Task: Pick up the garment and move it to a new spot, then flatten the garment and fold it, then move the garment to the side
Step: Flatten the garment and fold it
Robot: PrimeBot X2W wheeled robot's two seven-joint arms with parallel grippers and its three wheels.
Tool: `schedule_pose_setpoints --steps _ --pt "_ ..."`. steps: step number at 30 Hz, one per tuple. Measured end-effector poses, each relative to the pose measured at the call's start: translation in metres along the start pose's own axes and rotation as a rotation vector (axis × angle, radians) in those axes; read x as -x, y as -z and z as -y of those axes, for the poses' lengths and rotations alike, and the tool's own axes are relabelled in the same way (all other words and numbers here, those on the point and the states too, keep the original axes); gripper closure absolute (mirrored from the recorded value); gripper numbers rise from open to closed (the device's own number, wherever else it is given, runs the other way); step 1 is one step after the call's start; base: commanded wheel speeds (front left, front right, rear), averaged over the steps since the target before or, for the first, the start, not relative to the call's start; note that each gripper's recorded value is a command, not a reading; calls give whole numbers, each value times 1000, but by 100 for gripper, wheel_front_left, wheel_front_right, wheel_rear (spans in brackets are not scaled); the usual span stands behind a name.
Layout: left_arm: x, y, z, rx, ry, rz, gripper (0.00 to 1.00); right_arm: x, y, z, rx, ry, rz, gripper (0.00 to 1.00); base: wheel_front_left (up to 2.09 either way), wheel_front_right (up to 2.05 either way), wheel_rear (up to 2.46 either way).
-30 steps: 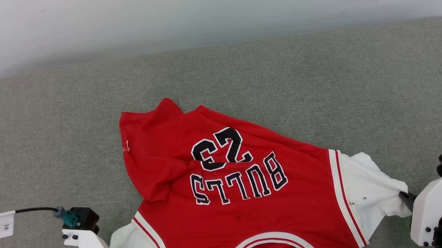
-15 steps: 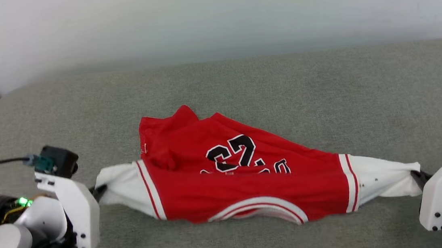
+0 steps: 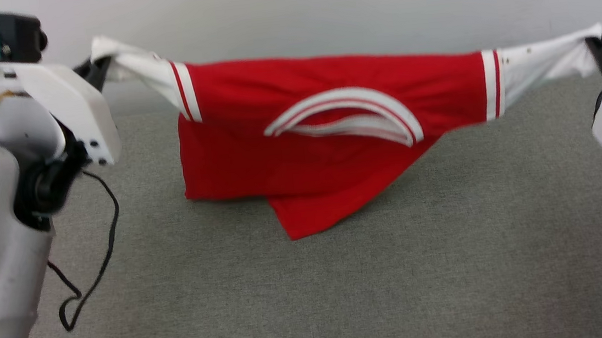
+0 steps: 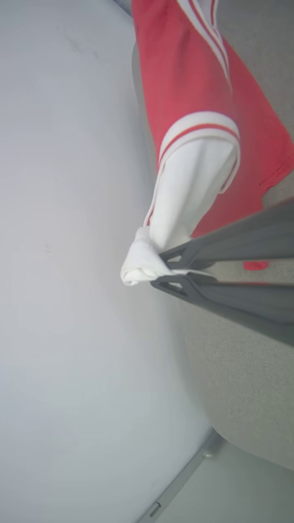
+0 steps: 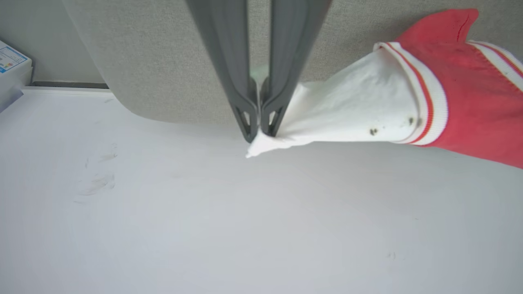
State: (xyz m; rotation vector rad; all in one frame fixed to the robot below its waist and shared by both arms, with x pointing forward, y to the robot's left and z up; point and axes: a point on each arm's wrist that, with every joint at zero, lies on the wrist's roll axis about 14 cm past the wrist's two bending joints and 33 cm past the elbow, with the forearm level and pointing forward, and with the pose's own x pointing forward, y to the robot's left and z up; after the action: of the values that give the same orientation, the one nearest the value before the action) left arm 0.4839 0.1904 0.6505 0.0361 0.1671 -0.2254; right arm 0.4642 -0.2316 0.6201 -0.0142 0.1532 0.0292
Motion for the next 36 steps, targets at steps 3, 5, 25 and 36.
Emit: schedule_pose_setpoints --steps 3,5,25,36 --pt "-15 -38 -5 18 -14 99 100 -13 -44 5 13 9 98 100 0 0 0" --pt "-25 -63 -7 24 -8 164 100 -21 -72 9 14 15 166 100 0 0 0" --pt "-154 -163 -60 6 -106 566 100 -159 -169 18 39 39 420 100 0 0 0" --pt "-257 -49 -73 106 -98 442 100 -245 -83 -9 68 -27 346 100 0 0 0"
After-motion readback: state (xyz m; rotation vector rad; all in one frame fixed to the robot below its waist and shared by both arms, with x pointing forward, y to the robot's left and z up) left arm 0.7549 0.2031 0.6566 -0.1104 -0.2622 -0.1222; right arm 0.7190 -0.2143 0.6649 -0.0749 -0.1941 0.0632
